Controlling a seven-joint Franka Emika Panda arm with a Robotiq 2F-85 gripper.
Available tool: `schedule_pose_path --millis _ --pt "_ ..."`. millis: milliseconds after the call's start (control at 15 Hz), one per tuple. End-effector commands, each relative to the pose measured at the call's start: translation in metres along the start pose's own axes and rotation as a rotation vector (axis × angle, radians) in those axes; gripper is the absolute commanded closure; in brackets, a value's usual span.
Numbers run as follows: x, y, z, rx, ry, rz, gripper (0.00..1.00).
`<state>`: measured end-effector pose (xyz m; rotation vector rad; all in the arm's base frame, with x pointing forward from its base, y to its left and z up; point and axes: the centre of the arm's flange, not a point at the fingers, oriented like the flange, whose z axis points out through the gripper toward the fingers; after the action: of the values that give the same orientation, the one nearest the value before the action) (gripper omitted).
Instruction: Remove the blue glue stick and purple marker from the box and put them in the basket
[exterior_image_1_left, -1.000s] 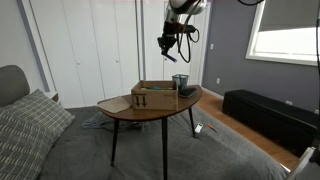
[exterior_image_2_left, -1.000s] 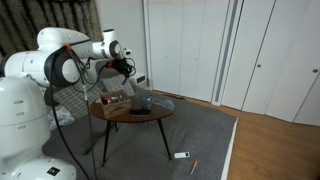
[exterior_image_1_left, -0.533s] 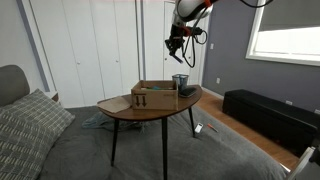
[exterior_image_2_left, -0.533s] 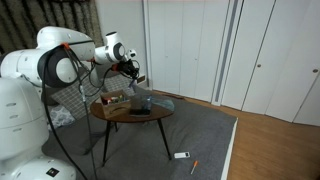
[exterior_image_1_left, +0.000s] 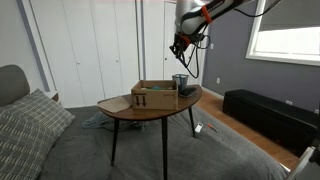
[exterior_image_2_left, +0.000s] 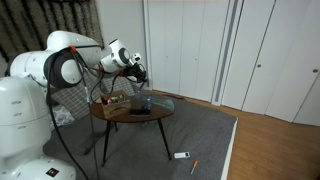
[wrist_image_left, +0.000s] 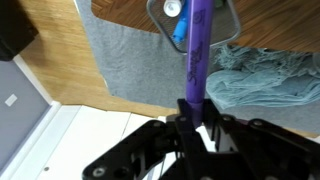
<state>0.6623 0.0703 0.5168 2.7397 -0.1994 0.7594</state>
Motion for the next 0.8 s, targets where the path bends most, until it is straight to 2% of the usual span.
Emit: schedule_pose_path --millis 0,267,733 --pt "-0.009 -0.002 0.031 -0.109 0.064 0.115 0.95" --pt "-0.016 -0.012 0.054 -0.167 0.077 0.186 0.95" --pt "-0.026 -0.028 0.075 -0.222 0.113 0.271 0.95"
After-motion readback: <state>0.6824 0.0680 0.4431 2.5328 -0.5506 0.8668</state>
